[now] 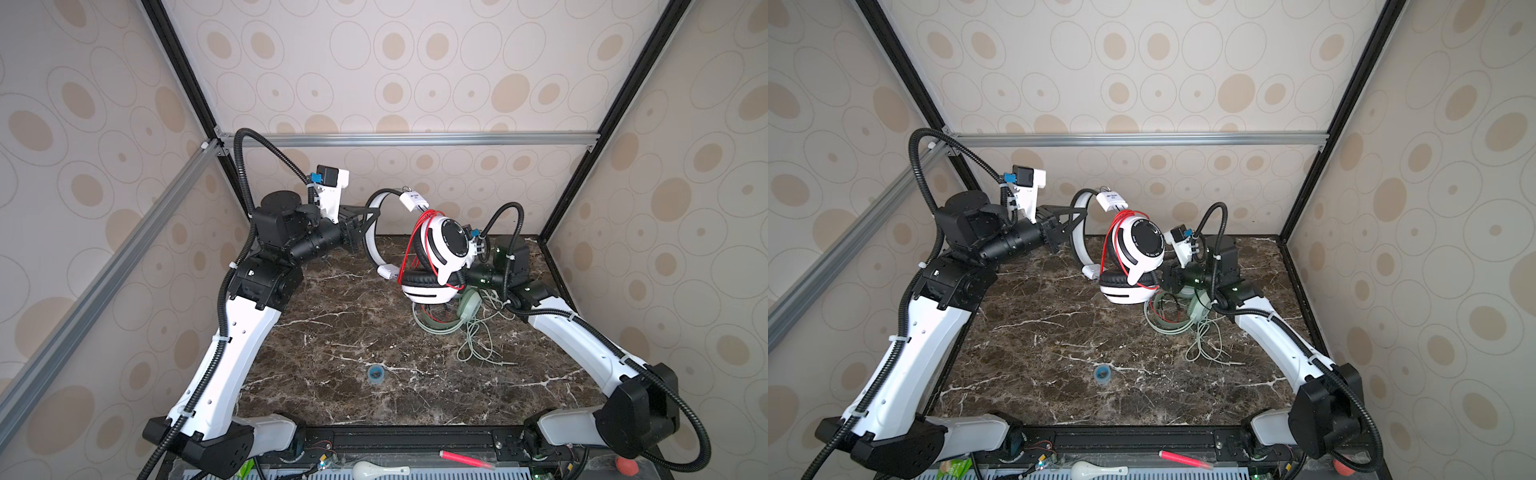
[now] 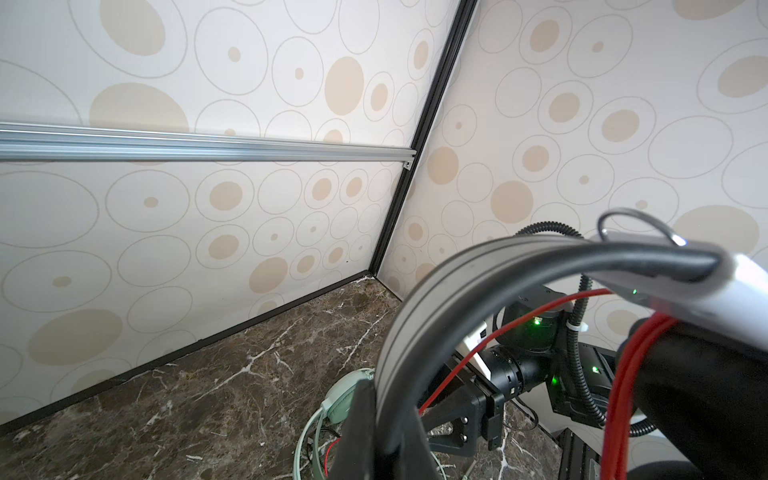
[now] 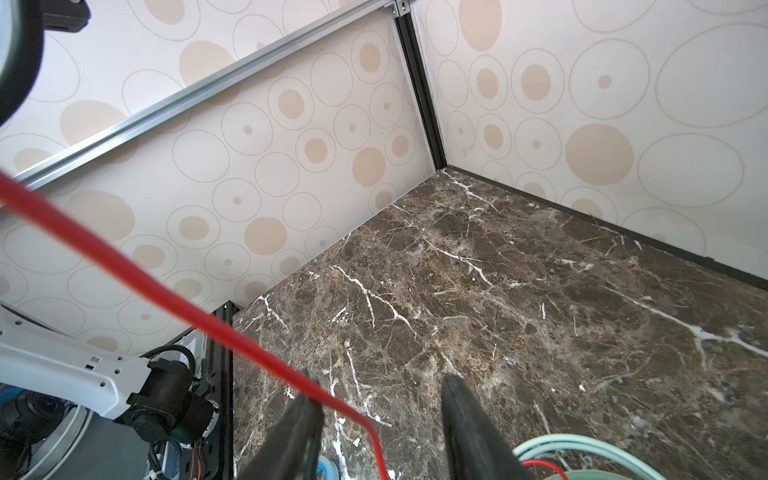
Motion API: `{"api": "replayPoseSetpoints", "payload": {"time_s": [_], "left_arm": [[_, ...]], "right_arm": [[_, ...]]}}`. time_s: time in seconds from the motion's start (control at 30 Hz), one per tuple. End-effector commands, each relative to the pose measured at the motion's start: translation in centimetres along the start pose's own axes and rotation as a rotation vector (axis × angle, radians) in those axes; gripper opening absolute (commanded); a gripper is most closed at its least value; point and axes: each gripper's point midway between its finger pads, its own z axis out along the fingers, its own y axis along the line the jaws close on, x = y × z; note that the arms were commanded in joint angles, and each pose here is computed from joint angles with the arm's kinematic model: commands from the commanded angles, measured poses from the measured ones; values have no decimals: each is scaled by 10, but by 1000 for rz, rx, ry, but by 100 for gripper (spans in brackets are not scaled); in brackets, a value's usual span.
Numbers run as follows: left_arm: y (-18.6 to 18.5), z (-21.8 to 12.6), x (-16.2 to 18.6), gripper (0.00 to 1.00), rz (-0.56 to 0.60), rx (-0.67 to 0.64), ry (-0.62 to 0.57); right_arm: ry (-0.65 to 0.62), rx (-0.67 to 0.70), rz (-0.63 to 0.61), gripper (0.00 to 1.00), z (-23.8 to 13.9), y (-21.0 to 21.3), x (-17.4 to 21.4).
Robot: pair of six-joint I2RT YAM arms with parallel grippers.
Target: Wrap the headphones
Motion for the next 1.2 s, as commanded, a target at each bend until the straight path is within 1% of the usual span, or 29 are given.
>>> {"api": "replayPoseSetpoints", "payload": {"time_s": [0.0, 0.2, 0.37, 0.53, 0.77, 0.97, 1.17], "left_arm": [[-26, -15, -51, 0, 14, 60, -151], [-23, -14, -55, 0, -12, 51, -178], [-20, -15, -60, 0, -23, 35, -204], [-20, -14, -63, 0, -32, 40, -217], [-19, -13, -65, 0, -36, 40, -228], [-20, -14, -68, 0, -42, 41, -241], [-16, -12, -74, 0, -46, 28, -262]], "right_arm": [[-37, -24, -46, 52, -4, 8, -6], [-55, 7, -74, 61, -3, 6, -1], [-76, 7, -79, 63, -2, 5, -1], [-97, -1, -83, 64, -1, 6, -3], [-87, -26, -79, 64, 4, 7, 0], [-69, -53, -55, 64, 12, 6, 13], [-17, -92, -40, 64, 23, 13, 32]]}}
